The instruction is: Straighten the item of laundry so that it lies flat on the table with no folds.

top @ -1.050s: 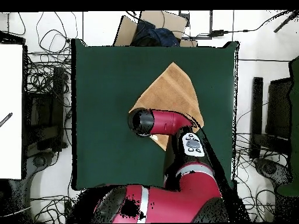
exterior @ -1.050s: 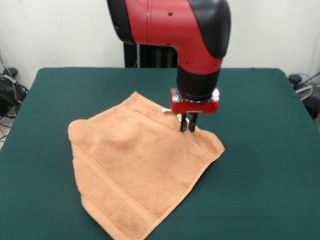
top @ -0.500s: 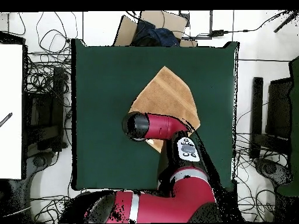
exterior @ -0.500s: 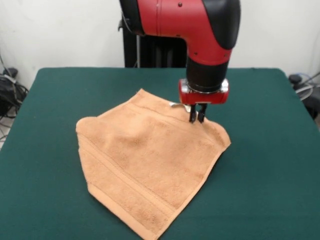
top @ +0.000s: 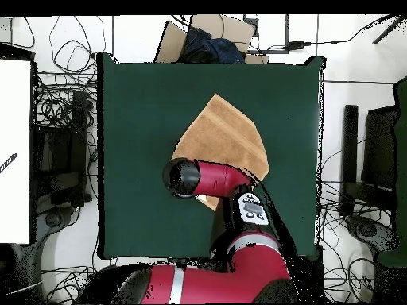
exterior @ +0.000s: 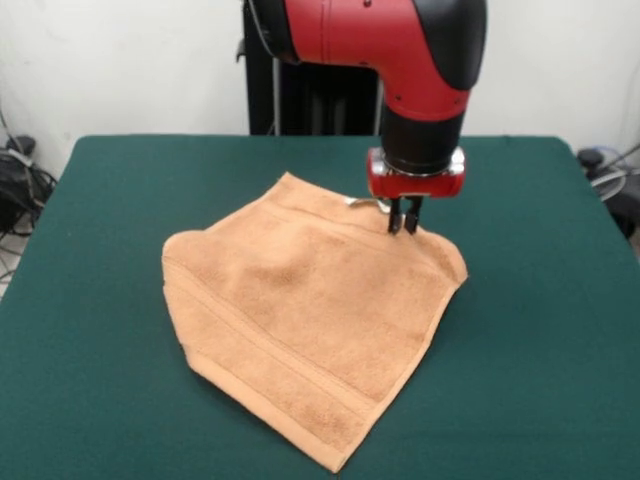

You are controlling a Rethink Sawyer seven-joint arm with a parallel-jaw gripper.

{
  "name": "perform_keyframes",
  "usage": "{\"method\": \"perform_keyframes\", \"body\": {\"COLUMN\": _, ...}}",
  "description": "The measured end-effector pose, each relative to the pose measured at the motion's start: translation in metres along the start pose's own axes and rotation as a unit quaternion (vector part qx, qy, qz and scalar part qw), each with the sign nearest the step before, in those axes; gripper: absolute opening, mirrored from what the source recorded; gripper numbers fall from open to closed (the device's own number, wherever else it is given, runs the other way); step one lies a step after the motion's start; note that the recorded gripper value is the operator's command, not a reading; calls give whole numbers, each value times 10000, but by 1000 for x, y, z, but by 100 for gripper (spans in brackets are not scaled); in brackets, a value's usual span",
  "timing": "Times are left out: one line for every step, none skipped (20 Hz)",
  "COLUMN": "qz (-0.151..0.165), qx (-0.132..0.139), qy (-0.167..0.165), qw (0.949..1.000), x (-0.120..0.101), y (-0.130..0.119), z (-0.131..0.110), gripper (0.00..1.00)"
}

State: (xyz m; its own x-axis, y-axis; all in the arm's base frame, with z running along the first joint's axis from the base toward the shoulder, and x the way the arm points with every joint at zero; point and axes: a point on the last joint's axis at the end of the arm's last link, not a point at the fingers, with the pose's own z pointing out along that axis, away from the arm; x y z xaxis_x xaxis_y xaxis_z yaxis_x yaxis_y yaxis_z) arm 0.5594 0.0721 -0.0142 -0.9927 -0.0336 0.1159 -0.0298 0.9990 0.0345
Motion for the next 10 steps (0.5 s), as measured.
{"method": "perform_keyframes", "body": {"qz": -13, "qx": 12, "qy": -25, "qw": 10000, "x": 3, "y": 4, "z": -1, "gripper": 0}}
{"method": "perform_keyframes", "body": {"qz": -17, "qx": 18, "qy": -33, "qw": 10000, "x": 4, "y": 5, "z": -1, "gripper": 0}}
{"method": "perform_keyframes", "body": {"qz": -21, "qx": 30, "qy": -41, "qw": 10000, "x": 7, "y": 8, "z": -2, "gripper": 0}}
{"method": "perform_keyframes", "body": {"qz": -20, "qx": 35, "qy": -38, "qw": 10000, "x": 9, "y": 10, "z": -2, "gripper": 0}}
{"method": "perform_keyframes", "body": {"qz": -11, "qx": 50, "qy": -25, "qw": 10000, "x": 13, "y": 12, "z": -2, "gripper": 0}}
{"method": "perform_keyframes", "body": {"qz": -6, "qx": 56, "qy": -21, "qw": 10000, "x": 15, "y": 13, "z": -3, "gripper": 0}}
{"method": "perform_keyframes", "body": {"qz": 1, "qx": 64, "qy": -15, "qw": 10000, "x": 17, "y": 15, "z": -4, "gripper": 0}}
{"method": "perform_keyframes", "body": {"qz": 11, "qx": 73, "qy": -6, "qw": 10000, "x": 20, "y": 17, "z": -5, "gripper": 0}}
{"method": "perform_keyframes", "body": {"qz": 16, "qx": 76, "qy": 3, "qw": 10000, "x": 22, "y": 19, "z": -6, "gripper": 0}}
{"method": "perform_keyframes", "body": {"qz": 24, "qx": 81, "qy": 18, "qw": 10000, "x": 25, "y": 21, "z": -7, "gripper": 0}}
